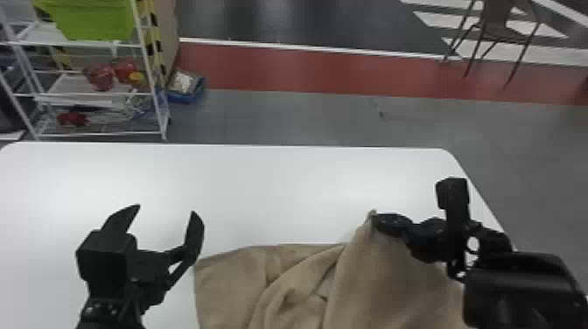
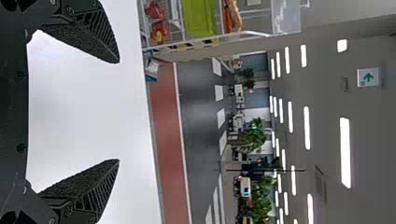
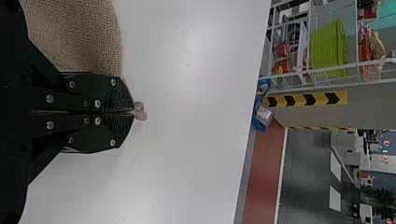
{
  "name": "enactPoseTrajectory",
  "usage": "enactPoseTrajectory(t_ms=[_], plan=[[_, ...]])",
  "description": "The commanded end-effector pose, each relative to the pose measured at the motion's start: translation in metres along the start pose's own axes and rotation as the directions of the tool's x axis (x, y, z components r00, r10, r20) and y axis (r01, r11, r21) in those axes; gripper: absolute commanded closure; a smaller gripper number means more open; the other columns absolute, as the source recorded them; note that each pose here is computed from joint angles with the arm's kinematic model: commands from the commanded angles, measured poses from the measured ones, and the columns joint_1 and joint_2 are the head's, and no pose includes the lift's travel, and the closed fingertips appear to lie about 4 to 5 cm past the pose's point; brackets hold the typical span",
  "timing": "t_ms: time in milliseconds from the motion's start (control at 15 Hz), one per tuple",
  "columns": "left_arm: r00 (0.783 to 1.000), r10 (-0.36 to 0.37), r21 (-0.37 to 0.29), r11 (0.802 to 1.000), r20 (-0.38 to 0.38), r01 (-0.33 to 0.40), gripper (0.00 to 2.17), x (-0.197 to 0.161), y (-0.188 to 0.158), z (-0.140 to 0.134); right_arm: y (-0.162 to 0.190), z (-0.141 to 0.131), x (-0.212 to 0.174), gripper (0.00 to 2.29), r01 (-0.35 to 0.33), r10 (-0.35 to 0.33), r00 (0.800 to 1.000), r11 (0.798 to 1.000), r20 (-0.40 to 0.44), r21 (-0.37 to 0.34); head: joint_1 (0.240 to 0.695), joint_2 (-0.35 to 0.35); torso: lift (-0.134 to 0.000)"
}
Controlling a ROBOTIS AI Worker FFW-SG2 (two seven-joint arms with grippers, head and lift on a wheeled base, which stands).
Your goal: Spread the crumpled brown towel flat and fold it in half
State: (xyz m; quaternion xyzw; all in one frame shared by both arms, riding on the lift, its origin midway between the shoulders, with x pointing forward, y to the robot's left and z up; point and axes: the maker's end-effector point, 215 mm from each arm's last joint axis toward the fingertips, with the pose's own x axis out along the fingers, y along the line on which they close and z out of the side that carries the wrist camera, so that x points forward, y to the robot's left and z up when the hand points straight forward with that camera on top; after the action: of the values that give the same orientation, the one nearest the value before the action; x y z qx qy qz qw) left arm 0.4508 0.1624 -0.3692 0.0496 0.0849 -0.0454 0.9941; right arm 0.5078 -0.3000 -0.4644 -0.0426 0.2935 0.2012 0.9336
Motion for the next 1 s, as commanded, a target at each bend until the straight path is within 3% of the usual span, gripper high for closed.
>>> enactPoseTrajectory(t_ms=[0, 200, 467, 867, 933], plan=[[0.998, -0.008, -0.009, 1.0, -0.069, 0.008, 0.14, -0.007, 0.008, -0.014, -0.013, -0.003, -0.007, 1.12, 0.025, -0.025, 1.0, 1.0, 0.007, 0.011, 0.695, -0.158, -0.122], [0.99, -0.069, -0.013, 0.998, -0.125, 0.068, 0.14, -0.01, -0.005, -0.027, -0.022, -0.017, -0.021, 1.12, 0.039, -0.04, 0.999, 0.998, 0.021, 0.05, 0.695, -0.17, -0.122], [0.985, -0.121, -0.017, 0.993, -0.122, 0.12, 0.14, -0.005, -0.026, -0.027, -0.04, -0.031, -0.052, 1.12, 0.062, -0.068, 0.996, 0.992, 0.059, 0.107, 0.695, -0.226, -0.122], [0.944, -0.185, -0.018, 0.982, -0.272, 0.187, 0.35, -0.003, -0.047, -0.075, -0.049, -0.034, -0.066, 1.12, 0.068, -0.079, 0.994, 0.989, 0.078, 0.132, 0.695, -0.306, -0.122], [0.928, -0.197, -0.023, 0.98, -0.315, 0.2, 0.35, -0.008, -0.048, -0.086, -0.048, -0.032, -0.064, 1.12, 0.064, -0.075, 0.994, 0.99, 0.079, 0.129, 0.695, -0.309, -0.122]])
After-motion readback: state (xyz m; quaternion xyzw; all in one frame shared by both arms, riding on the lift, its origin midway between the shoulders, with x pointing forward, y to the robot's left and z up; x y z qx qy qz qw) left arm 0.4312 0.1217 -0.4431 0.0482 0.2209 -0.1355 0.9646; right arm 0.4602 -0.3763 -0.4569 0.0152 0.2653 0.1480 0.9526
